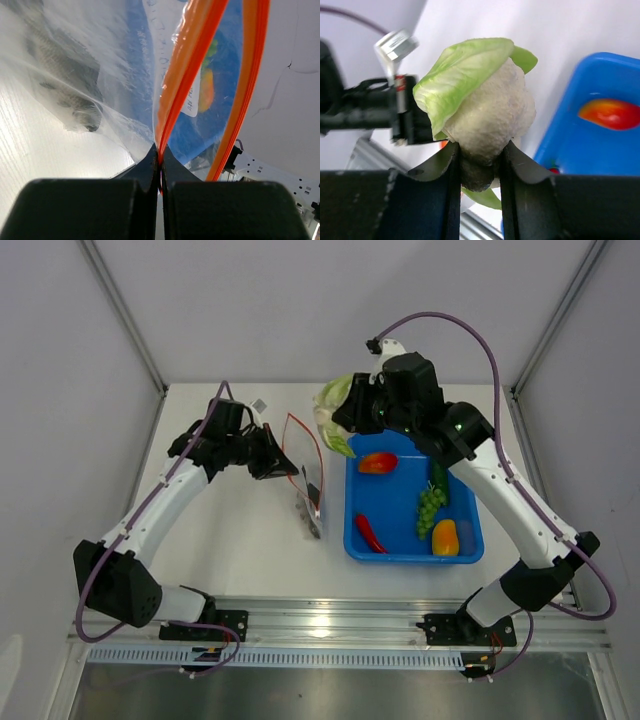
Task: Place the food in the zip-top bag and seal the zipper
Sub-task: Place the fake vegetable in the zipper food storage bag.
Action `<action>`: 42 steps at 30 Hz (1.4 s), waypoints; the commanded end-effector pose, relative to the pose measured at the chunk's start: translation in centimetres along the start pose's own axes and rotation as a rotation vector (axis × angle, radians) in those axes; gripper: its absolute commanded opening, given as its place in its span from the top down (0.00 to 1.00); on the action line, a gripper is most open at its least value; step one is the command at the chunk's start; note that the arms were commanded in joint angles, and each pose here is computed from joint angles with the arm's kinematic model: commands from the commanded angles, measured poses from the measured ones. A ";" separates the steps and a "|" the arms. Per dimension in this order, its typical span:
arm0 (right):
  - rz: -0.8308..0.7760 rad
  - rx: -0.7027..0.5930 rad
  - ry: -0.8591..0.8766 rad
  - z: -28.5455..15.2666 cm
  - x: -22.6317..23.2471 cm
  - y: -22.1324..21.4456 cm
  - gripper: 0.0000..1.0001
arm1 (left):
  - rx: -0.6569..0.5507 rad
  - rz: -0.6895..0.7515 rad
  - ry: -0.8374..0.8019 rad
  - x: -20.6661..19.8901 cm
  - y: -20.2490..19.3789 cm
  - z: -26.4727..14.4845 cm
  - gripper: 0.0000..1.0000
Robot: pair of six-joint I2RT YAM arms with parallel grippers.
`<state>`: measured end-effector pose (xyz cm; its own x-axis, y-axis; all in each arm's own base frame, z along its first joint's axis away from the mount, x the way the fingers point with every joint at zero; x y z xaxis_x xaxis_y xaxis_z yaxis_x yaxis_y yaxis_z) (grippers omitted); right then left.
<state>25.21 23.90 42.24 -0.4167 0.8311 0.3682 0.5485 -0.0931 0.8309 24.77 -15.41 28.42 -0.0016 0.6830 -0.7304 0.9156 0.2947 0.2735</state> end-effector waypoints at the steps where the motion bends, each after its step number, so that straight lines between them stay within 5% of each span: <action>1: -0.005 -0.104 0.205 -1.5 3.4 2.1 1.00 | -0.026 0.019 -0.054 -1.6 1.0 -0.6 0.99; 11: 0.015 -0.003 0.302 0.7 5.1 0.5 1.00 | -0.021 0.016 -0.070 -2.5 1.7 0.0 0.99; 42: -0.067 0.266 -0.087 8.6 1.5 -4.9 1.00 | -0.014 0.036 -0.075 -4.1 1.3 -0.1 0.99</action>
<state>28.14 30.28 34.10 -0.4097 0.8653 0.2889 0.7170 0.1096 0.6884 26.04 -17.34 29.73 0.0110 0.6806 -0.7326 0.9208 0.2788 0.2727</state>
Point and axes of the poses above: each gripper's point midway between its finger pads, its own z axis out along the fingers, its own x axis along the line the jaws close on, y = z × x, the point moved 9 cm from there along -z, back along the fingers, and after that the axes turned 1 degree about -z, right-handed, at the moved point
